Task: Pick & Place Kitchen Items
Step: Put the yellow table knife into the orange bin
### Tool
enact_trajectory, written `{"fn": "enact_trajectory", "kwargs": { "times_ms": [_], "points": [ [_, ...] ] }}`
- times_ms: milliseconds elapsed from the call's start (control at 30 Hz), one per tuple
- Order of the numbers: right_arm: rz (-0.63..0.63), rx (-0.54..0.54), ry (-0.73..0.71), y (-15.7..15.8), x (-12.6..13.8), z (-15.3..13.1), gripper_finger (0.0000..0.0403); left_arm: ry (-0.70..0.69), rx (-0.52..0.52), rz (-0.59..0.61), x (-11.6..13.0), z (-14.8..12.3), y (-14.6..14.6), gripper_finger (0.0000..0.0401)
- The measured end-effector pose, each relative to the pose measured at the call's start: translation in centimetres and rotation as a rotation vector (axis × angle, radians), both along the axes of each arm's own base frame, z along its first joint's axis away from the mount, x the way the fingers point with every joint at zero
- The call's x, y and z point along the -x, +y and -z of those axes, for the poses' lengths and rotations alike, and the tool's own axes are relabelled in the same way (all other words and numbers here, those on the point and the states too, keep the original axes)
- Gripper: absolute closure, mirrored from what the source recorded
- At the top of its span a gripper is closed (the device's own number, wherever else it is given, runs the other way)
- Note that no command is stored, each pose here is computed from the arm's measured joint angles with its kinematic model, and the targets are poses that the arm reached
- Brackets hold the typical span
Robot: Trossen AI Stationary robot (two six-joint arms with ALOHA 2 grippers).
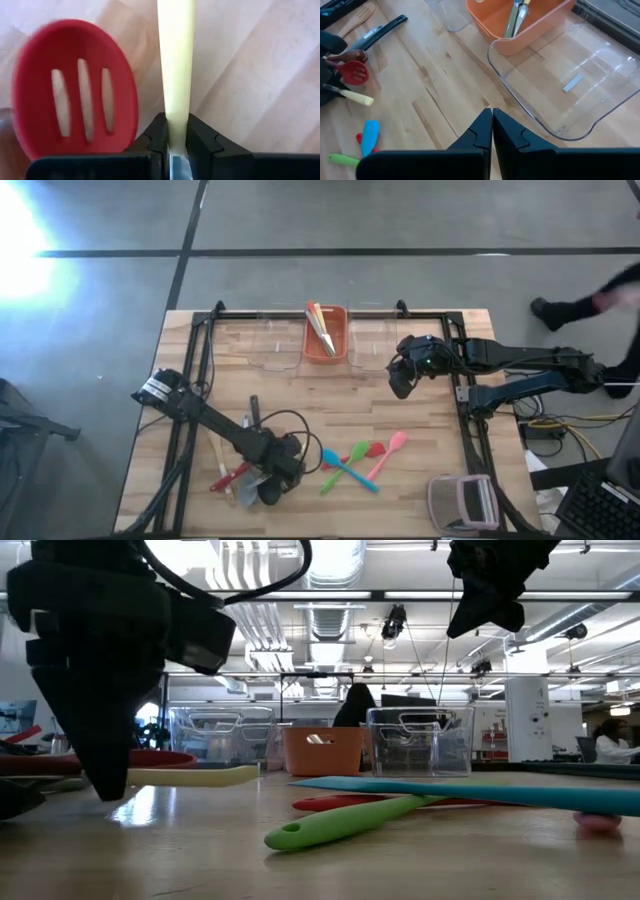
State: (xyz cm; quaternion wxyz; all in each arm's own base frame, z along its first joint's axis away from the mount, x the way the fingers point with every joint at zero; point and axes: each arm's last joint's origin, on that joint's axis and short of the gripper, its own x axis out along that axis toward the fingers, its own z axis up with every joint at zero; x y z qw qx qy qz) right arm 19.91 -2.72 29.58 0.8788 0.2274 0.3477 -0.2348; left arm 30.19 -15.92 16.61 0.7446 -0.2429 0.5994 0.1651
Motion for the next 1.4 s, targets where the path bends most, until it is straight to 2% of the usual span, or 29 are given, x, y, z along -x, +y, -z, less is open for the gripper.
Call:
{"fn": "enact_trajectory", "kwargs": {
  "times_ms": [167, 400, 633, 800, 933, 1100, 1400],
  "points": [
    [-0.064, 0.006, -0.009, 0.2, -0.2, -0.1, 0.0394, 0.006, 0.003, 0.014, 0.0, 0.0, 0.0, 0.0357],
    [-0.359, 0.013, -0.071, 2.3, -2.7, 0.5, 0.0394, 0.015, 0.019, 0.035, 0.1, -0.1, 0.0, 0.0357],
    [-0.573, 0.082, 0.023, 5.5, -5.4, 3.3, 0.0394, -0.027, 0.042, 0.049, 0.3, -1.7, 0.6, 0.0357],
    [-0.692, 0.175, -0.028, 7.5, -7.3, 4.2, 0.0394, -0.059, 0.046, 0.032, 0.3, -2.5, 1.3, 0.0357],
    [-0.714, 0.26, -0.033, 8.4, -8.8, 4.2, 0.0394, -0.062, 0.043, 0.029, 0.2, -2.4, 1.8, 0.0357],
    [-0.705, 0.286, -0.002, 9.0, -10.9, 4.2, 0.0394, -0.115, 0.058, 0.051, -0.6, -2.6, 2.3, 0.0357],
    [-0.715, 0.357, 0.23, 10.6, -12.7, 4.7, 0.038, -0.138, 0.083, 0.108, -1.0, -3.4, 3.6, 0.0357]
  ]
}}
